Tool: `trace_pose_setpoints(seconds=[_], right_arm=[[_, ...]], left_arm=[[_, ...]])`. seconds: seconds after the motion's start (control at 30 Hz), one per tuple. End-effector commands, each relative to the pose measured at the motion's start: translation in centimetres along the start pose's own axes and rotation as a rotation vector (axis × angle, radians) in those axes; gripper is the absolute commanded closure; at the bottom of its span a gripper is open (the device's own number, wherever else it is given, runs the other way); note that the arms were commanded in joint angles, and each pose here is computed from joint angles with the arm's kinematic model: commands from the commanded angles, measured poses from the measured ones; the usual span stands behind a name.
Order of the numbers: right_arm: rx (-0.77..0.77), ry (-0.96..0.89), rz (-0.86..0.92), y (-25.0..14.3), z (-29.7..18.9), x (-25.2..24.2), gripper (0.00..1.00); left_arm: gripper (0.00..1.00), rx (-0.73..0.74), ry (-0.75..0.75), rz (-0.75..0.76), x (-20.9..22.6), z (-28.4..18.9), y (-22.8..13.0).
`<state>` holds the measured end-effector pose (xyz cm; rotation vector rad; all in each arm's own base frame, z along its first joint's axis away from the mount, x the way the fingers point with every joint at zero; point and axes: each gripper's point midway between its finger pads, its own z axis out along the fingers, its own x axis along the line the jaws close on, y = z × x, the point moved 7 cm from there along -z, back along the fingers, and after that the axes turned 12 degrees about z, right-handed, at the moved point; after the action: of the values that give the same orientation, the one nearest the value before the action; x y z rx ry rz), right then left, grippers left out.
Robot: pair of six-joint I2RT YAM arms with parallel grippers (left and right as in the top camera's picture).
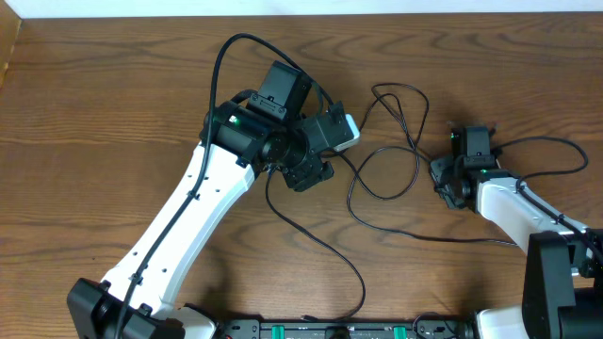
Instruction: Untangle cables
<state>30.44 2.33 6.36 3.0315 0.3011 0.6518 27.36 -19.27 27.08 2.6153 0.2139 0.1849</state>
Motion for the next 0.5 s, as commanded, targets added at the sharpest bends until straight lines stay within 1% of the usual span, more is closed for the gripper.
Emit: trace_pose_setpoints(seconds=[0.0,0.07,0.1,0.17,0.23,0.27,0.37,0.47], right_arm=[[0.024,-0.090,-0.096,-0.6,1.4,-2.5,0.78],[0.036,-0.058,-0.097,-0.7,1.4,-1.9,0.78],[0.050,-0.021,-0.136,-0.8,1.4,-1.4,0.81],[0.079,0.046,-0.251,-1.1,1.4,-0.3,0.81],[0.090,0.072,-0.385,-1.3,1.3,0.0,0.88],[0.093,0.058,-0.447,-1.3,1.3,-0.3,0.99],[0.083,0.039,-0.472,-0.9,1.3,-0.7,0.99],[0.051,0.082,-0.432,0.2,0.6,0.2,0.99]], left_arm=[[0.36,0.001,-0.023,-0.007,0.0,0.5,-0.2],[0.36,0.001,-0.022,-0.007,0.0,0.5,-0.2],[0.35,-0.001,-0.020,-0.006,0.0,0.5,-0.1],[0.36,-0.002,-0.019,-0.006,0.0,0.5,-0.1],[0.36,-0.001,-0.020,-0.006,0.0,0.5,-0.1],[0.35,-0.001,-0.020,-0.006,0.0,0.5,-0.1],[0.36,-0.001,-0.020,-0.006,0.0,0.5,-0.1],[0.35,-0.001,-0.020,-0.006,0.0,0.5,-0.1]])
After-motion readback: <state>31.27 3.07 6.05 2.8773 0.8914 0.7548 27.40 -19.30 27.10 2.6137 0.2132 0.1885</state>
